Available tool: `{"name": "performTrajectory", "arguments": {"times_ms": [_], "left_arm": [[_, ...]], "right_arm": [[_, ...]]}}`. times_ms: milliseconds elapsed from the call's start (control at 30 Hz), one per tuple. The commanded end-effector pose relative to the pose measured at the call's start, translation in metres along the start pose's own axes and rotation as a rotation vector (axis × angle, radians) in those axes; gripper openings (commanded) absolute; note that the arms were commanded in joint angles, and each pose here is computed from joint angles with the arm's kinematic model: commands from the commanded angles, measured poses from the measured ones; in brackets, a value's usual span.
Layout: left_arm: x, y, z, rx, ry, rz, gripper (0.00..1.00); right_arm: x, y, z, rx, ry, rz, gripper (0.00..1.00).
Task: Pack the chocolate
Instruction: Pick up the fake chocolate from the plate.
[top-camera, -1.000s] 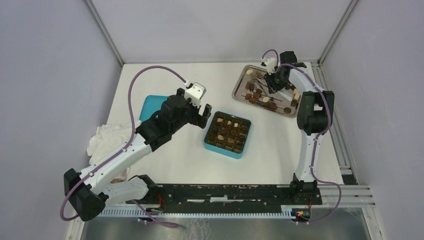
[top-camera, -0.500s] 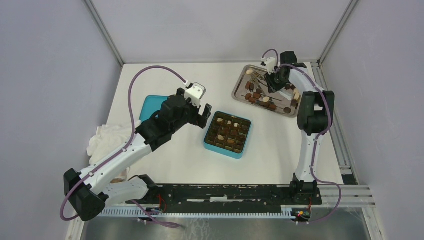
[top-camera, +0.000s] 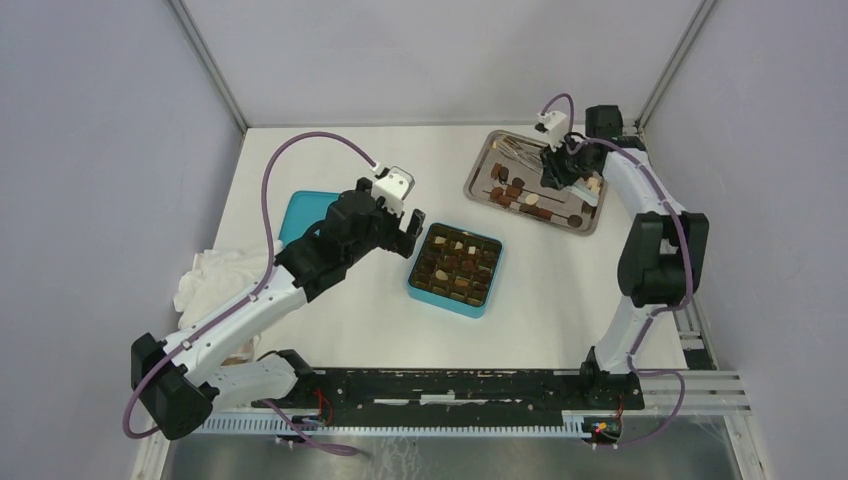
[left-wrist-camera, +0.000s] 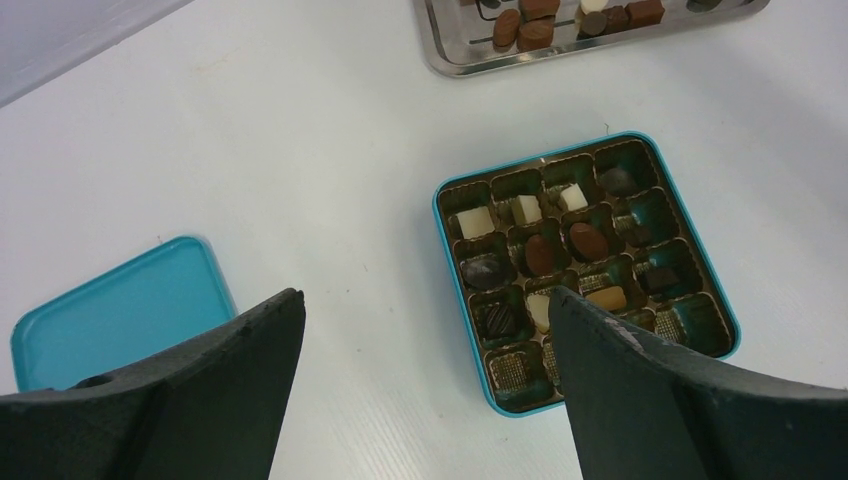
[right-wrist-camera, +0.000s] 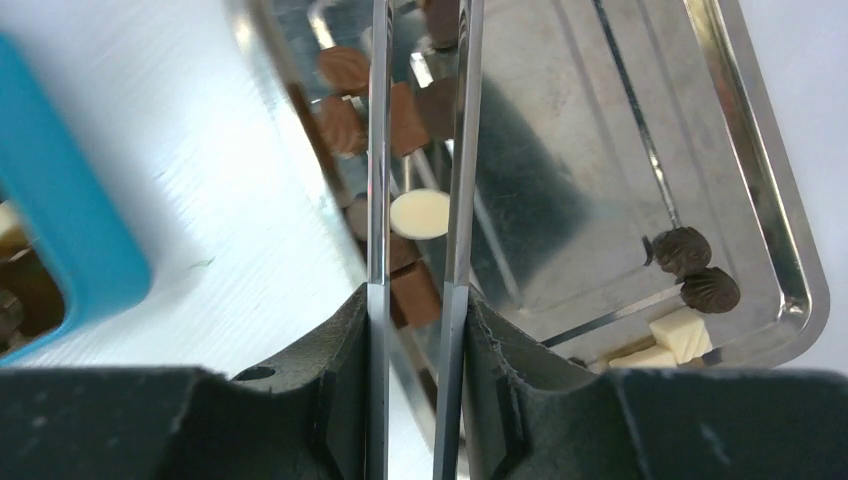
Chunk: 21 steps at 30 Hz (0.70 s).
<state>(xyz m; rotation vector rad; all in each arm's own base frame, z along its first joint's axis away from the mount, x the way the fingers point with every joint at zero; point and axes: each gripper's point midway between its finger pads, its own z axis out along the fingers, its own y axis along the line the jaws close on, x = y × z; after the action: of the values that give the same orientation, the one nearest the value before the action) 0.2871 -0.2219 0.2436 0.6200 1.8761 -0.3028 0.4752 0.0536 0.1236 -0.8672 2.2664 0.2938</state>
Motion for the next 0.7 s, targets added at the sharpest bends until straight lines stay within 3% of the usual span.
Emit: {"name": "performTrajectory", "arguments": {"times_ms": [0,300,433,667], "left_arm": [[-0.004,0.004,0.007,-0.014,-0.021,0.04,0.95],[0.003,0.03,0.008,-0.156,0.002,0.046,0.9],[0.006,0.043,0.008,-0.226,0.016,0.049,0.88],[0.01,0.062,0.006,-0.31,0.033,0.051,0.88]], "right_arm": [[-0.034,0.041,-0.053,-0.123,-0.214,-0.17,0.0],[0.008,0.179,-0.098,-0.378,-0.345,-0.505,0.0],[0.015,0.214,-0.103,-0.421,-0.389,-0.605,0.0],[0.032,0.249,-0.078,-0.503,-0.289,-0.674,0.0]]}}
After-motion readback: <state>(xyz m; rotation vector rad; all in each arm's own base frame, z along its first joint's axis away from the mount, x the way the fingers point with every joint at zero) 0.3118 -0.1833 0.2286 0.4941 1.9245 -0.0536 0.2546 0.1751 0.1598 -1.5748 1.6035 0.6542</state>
